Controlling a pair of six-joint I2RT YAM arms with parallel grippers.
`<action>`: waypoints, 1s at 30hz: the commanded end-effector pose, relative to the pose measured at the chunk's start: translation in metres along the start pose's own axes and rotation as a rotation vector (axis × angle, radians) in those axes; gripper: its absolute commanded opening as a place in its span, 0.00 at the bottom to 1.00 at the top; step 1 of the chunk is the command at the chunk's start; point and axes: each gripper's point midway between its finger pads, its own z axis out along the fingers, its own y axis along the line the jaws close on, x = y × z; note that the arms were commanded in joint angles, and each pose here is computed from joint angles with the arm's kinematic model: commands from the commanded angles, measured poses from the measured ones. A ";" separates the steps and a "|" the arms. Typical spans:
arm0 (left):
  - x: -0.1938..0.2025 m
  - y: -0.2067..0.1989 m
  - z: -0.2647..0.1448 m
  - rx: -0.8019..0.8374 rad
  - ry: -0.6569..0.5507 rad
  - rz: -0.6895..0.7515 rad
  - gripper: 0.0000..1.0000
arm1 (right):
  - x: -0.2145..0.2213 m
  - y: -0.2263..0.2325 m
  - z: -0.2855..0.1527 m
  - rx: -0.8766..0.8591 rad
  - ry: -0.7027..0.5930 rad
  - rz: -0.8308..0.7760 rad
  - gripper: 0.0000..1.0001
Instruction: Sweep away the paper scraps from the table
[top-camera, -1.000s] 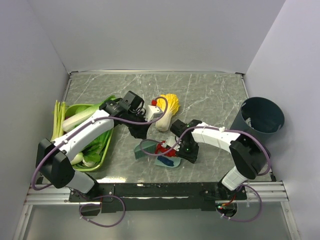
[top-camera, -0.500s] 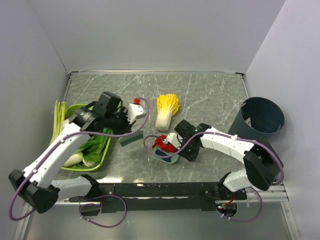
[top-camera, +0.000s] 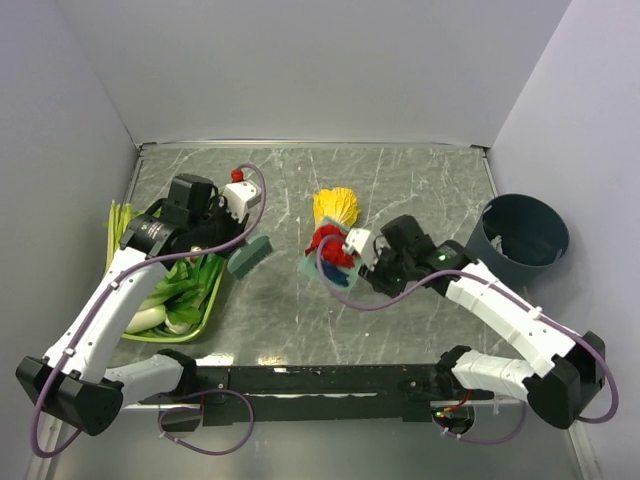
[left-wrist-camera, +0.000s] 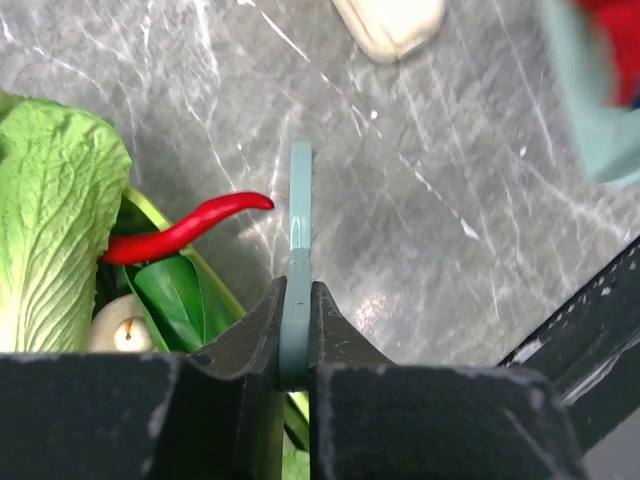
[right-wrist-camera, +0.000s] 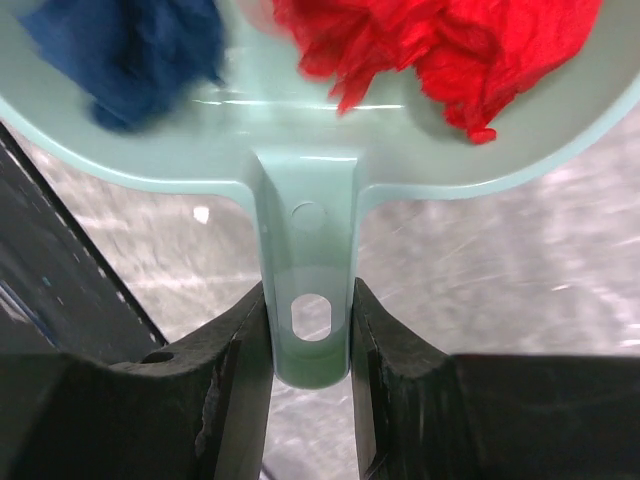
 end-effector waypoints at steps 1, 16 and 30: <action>-0.021 -0.003 0.006 0.043 -0.090 -0.068 0.01 | -0.049 -0.024 -0.040 0.073 -0.173 0.066 0.00; -0.066 -0.011 0.029 0.180 -0.190 -0.058 0.01 | -0.092 -0.074 -0.121 0.227 -0.384 0.244 0.00; -0.075 -0.013 0.039 0.203 -0.260 -0.054 0.01 | -0.066 -0.120 -0.210 0.516 -0.359 0.385 0.00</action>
